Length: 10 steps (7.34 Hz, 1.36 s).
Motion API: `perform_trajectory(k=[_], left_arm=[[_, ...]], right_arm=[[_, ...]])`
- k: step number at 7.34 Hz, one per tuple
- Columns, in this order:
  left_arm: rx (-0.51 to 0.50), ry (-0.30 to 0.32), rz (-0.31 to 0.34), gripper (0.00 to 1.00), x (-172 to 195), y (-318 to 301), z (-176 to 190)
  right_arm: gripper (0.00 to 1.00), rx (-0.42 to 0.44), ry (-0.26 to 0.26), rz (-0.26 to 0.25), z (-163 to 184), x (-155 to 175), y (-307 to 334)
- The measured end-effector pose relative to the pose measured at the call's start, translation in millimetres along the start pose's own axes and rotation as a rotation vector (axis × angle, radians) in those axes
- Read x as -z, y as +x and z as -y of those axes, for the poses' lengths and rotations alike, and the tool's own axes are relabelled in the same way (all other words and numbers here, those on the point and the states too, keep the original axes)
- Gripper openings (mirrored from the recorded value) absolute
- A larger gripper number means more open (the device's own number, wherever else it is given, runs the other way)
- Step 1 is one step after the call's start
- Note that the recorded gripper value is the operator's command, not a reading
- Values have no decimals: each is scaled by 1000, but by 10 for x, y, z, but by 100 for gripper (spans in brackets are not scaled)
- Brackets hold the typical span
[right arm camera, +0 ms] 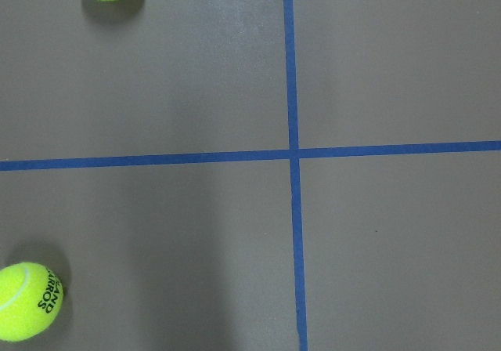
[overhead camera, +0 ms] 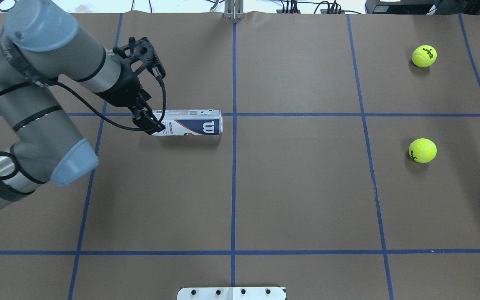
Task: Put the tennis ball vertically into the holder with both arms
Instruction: 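Reach the left gripper down to the lying Wilson tube and grasp it, then lift the tube with the left gripper and tilt it upright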
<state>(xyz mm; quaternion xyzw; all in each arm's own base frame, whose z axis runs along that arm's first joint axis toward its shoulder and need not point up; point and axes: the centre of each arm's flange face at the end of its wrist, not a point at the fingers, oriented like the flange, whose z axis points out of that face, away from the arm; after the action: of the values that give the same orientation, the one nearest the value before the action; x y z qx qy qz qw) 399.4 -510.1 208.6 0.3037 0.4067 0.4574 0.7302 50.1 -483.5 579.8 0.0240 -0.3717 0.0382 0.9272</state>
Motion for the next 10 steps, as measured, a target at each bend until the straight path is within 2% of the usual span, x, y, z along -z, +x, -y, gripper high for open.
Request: perform_trajectory(k=[2, 3, 7, 10], left_arm=[[-121, -20, -6, 99, -208, -34, 641], [-189, -40, -5, 94, -273, -65, 838], [-387, -141, 26, 99, -779, -138, 1316], [-436, -210, 45, 99, -969, -9, 1392]], right_arm=[[99, -1, -2, 1, -5, -6, 6], [99, -1, -2, 1, -5, -6, 5], [99, 0, -3, 10, -49, -2, 0], [99, -3, -5, 10, -58, -7, 6]])
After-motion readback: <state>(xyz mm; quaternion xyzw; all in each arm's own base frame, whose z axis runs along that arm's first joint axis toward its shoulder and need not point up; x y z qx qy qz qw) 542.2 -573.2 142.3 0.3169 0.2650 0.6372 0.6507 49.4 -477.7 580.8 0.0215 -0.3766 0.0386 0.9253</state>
